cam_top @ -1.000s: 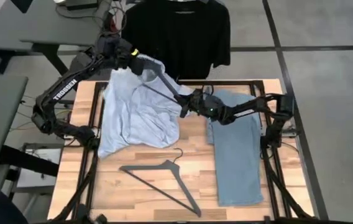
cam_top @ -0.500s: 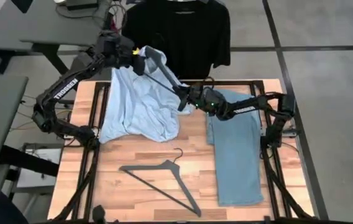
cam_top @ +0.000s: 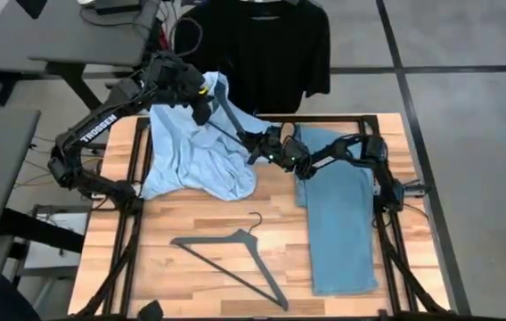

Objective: Hang clothes
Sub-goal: Insert the blue shirt on the grey hanger

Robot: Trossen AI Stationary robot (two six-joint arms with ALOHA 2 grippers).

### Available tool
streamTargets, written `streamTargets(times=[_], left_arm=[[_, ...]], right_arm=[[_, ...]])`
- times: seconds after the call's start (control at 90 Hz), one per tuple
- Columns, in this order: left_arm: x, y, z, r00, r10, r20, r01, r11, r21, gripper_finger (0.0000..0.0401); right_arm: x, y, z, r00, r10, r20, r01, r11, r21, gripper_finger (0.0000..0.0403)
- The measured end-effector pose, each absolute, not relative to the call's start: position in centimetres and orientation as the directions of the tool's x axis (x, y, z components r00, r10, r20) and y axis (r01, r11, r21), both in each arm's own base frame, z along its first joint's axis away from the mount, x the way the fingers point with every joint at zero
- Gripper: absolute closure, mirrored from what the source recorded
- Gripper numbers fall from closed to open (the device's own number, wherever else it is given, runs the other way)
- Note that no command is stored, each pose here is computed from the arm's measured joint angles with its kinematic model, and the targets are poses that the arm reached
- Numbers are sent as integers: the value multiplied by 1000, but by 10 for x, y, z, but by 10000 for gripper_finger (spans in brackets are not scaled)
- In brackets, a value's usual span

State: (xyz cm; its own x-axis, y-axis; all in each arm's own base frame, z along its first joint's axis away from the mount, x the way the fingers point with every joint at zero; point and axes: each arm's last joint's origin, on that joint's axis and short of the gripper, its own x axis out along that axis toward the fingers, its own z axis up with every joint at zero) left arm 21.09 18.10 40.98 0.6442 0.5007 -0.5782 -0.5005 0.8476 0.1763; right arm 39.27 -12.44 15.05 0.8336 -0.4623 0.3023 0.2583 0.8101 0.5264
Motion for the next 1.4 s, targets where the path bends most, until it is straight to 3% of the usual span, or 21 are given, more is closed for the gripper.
streamTargets(times=[0.233,0.489,0.644,0.822,0.933,1.067,1.222,1.4], left_arm=[[203,183,411,476,660,-581,-483,748,455,318],[196,186,413,290,793,-536,-457,607,651,318],[190,182,422,356,740,-571,-472,670,574,318],[186,178,439,595,500,-629,-445,857,260,318],[183,176,457,672,420,-610,-416,896,159,310],[175,183,466,597,453,-662,-435,876,207,292],[156,200,463,404,599,-692,-523,771,362,281],[144,206,455,374,559,-740,-462,804,374,281]], right_arm=[[394,-123,148,829,-460,319,244,810,533,374],[394,-123,149,840,-437,322,226,820,525,374],[393,-125,149,847,-421,324,214,829,517,374],[393,-127,148,858,-401,320,201,838,508,374],[393,-128,148,858,-402,319,203,837,508,374],[393,-127,148,864,-389,320,192,842,504,374],[393,-127,148,872,-371,321,177,848,499,374],[393,-126,149,878,-351,326,159,856,492,374]])
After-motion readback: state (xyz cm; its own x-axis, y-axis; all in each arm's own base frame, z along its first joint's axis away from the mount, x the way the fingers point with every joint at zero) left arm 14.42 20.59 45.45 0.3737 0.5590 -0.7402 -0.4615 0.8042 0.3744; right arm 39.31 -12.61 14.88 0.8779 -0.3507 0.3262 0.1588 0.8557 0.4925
